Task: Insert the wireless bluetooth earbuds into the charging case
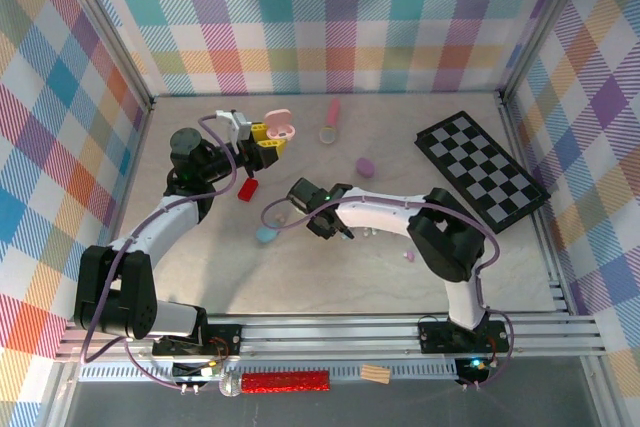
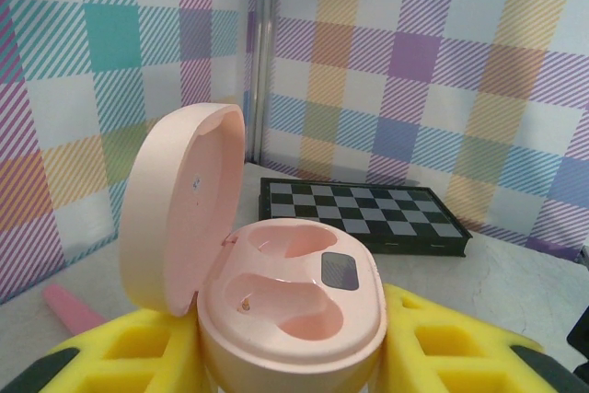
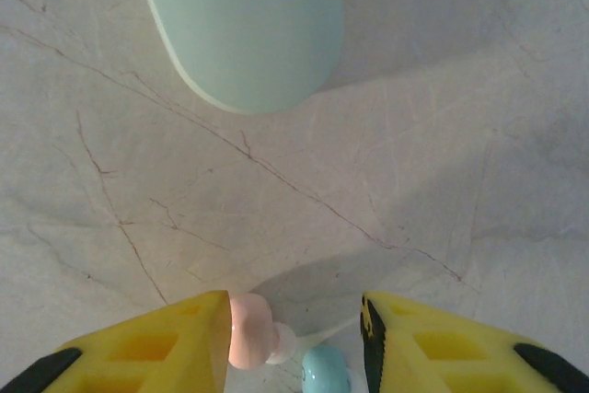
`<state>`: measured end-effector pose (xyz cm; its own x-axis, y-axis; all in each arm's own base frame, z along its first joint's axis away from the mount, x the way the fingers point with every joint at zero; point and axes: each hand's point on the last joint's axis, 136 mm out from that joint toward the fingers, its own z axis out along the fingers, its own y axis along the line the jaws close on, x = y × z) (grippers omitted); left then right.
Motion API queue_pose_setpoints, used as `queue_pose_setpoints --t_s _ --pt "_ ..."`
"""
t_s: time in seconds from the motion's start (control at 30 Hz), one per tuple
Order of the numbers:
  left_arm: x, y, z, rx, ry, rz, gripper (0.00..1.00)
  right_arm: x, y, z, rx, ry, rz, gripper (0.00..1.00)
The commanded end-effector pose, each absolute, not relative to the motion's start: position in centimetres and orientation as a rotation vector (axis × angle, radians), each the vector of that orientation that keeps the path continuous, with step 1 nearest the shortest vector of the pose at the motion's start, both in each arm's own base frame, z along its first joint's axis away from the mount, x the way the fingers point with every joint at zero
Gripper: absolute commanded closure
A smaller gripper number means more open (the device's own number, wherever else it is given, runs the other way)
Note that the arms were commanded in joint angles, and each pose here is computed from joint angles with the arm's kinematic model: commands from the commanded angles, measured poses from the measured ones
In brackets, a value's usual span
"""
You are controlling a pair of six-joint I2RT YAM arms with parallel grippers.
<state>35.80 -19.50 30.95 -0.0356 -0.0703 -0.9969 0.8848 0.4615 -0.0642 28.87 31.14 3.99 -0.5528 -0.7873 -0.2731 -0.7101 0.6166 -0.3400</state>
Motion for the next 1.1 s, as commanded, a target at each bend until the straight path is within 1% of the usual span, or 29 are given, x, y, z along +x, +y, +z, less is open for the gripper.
queue_pose_setpoints --t_s 0.0,0.13,0.3,0.37,0.53,0.77,1.07 --pt "35.6 -19.0 33.4 0.818 1.309 -0.864 0.61 28.3 30.9 3.7 -1.225 2.471 -0.326 0.60" --pt "35.5 -19.1 33.5 0.821 1.310 -0.862 0.61 28.2 31.1 3.4 -1.221 2.481 -0.319 0.66" --pt "35.6 -19.1 33.5 0.822 1.311 -0.864 0.61 28.1 31.3 2.9 -1.238 2.485 -0.328 0.71" --pt "35.5 -19.1 33.4 0.821 1.312 -0.864 0.61 28.2 31.3 2.8 -1.236 2.488 -0.327 0.75" --pt "35.5 -19.0 33.5 0.821 1.313 -0.862 0.61 28.1 31.3 2.6 -1.249 2.494 -0.333 0.75" --pt "35.4 -19.0 33.3 0.821 1.316 -0.860 0.61 28.0 31.0 2.4 -1.248 2.506 -0.356 0.70" --pt "35.3 -19.0 33.3 0.824 1.313 -0.855 0.61 27.7 31.0 1.9 -1.248 2.541 -0.356 0.71"
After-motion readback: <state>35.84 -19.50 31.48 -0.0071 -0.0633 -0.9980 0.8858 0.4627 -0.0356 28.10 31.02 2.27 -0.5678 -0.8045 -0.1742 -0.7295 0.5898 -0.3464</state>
